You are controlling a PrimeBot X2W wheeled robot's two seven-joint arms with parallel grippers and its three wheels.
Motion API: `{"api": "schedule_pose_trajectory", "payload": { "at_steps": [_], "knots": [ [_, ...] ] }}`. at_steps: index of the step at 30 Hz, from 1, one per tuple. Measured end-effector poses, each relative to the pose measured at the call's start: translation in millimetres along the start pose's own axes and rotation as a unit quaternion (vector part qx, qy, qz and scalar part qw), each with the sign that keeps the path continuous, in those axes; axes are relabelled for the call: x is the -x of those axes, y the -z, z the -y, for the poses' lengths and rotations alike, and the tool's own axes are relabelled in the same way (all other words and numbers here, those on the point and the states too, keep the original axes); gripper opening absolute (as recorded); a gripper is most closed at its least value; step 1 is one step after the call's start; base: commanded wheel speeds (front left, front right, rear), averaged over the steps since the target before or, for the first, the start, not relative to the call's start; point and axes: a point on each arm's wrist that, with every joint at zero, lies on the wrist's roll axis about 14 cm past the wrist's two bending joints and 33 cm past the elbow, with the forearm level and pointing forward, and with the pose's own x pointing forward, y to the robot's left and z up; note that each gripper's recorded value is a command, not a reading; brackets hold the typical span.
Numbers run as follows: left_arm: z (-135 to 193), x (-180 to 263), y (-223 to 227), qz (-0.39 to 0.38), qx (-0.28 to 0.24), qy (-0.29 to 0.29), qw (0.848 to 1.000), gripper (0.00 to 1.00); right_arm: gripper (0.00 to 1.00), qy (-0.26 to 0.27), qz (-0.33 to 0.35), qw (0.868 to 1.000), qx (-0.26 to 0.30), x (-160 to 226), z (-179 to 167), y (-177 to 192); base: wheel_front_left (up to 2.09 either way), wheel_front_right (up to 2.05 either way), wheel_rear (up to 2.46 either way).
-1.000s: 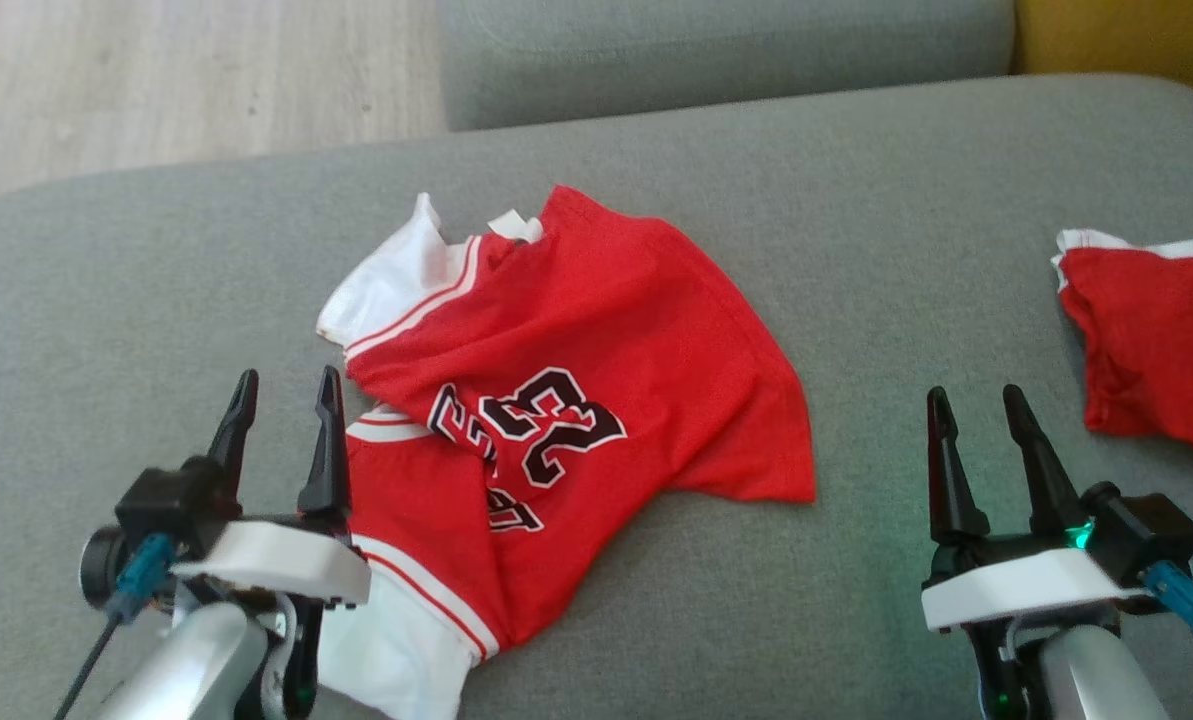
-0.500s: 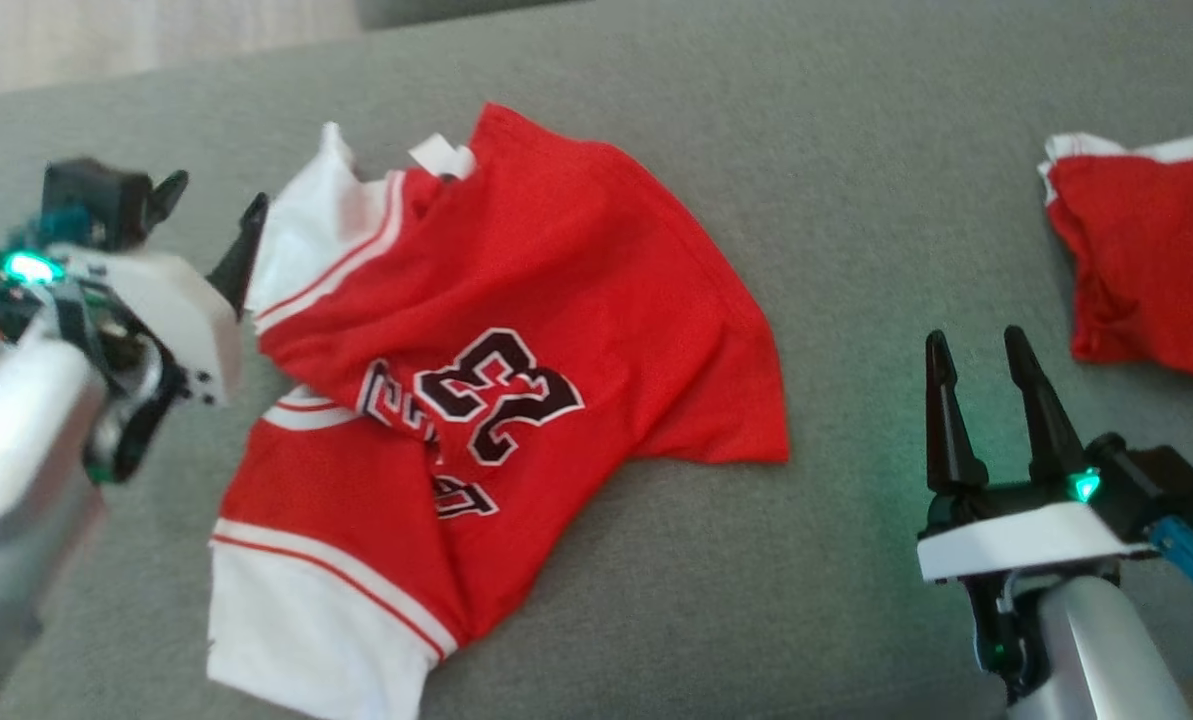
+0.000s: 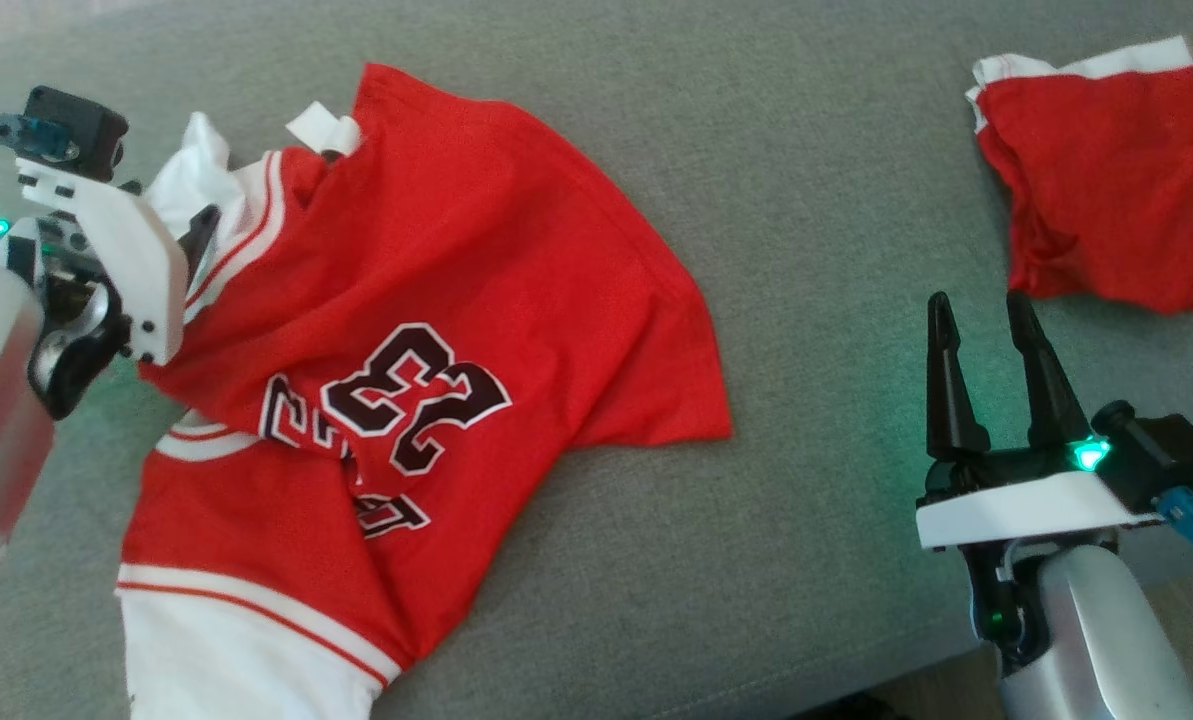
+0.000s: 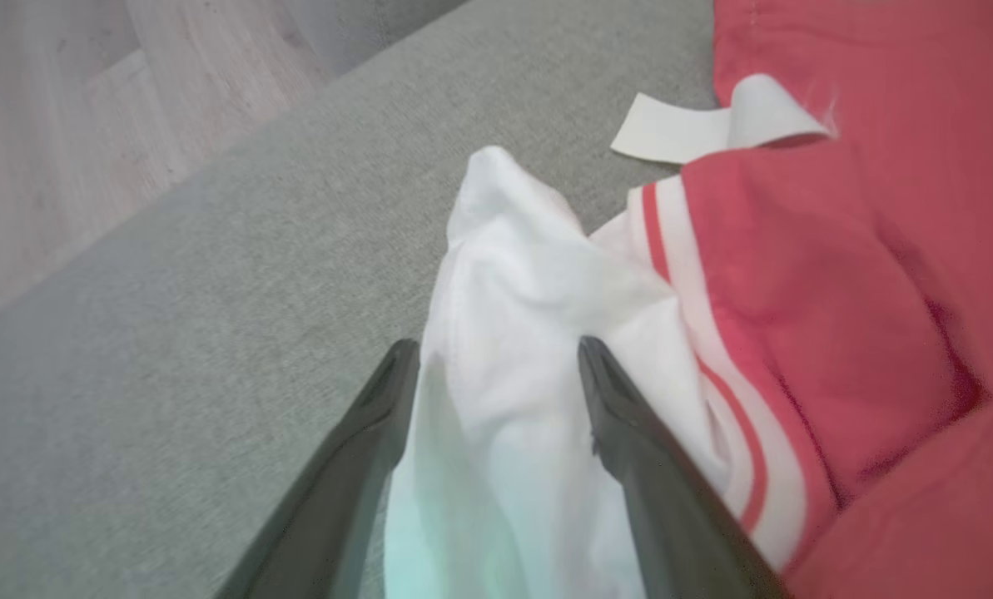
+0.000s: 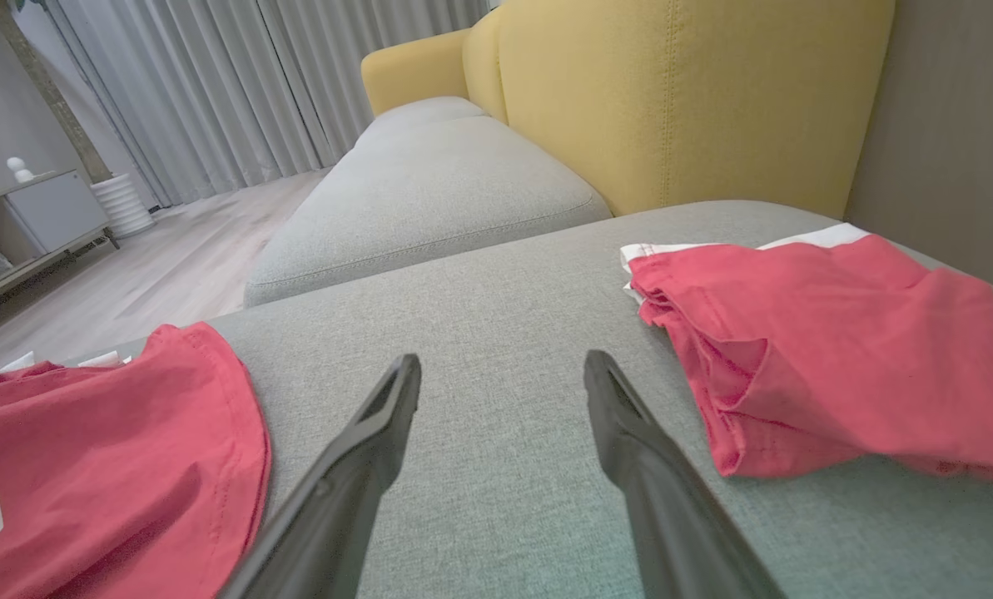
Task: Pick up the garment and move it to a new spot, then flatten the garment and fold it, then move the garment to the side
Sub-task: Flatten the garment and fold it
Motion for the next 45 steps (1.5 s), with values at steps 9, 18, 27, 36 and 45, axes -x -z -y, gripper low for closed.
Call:
{"api": "schedule_pose_trajectory", "payload": {
  "at_steps": [9,18,27,36,45],
  "knots": [
    [2.3,-23.2,2.9,-0.04,-0.003,0.013,0.999,0.0,1.0,0.021,-0.011,1.0,-0.001,4.2,13.3,6.5,0.0,0.0,0.0],
    [-27.2,-14.8,-99.0,0.149,-0.071,-0.061,0.984,0.0,1.0,0.024,-0.008,1.0,-0.002,3.7,14.8,3.7,0.0,0.0,0.0],
    [-47.7,-7.2,-166.8,0.208,-0.141,-0.127,0.96,0.0,1.0,0.028,-0.009,1.0,-0.01,5.6,16.9,2.8,0.0,0.0,0.0],
    [-54.9,-6.4,-207.5,0.245,-0.156,-0.17,0.942,1.0,1.0,0.038,-0.011,0.999,-0.018,8.3,21.5,4.1,0.0,0.0,0.0],
    [-49.4,10.8,-198.4,0.28,-0.128,-0.148,0.94,1.0,1.0,0.019,0.003,1.0,-0.001,0.9,12.3,-4.7,0.0,0.0,0.0]
  ]
}}
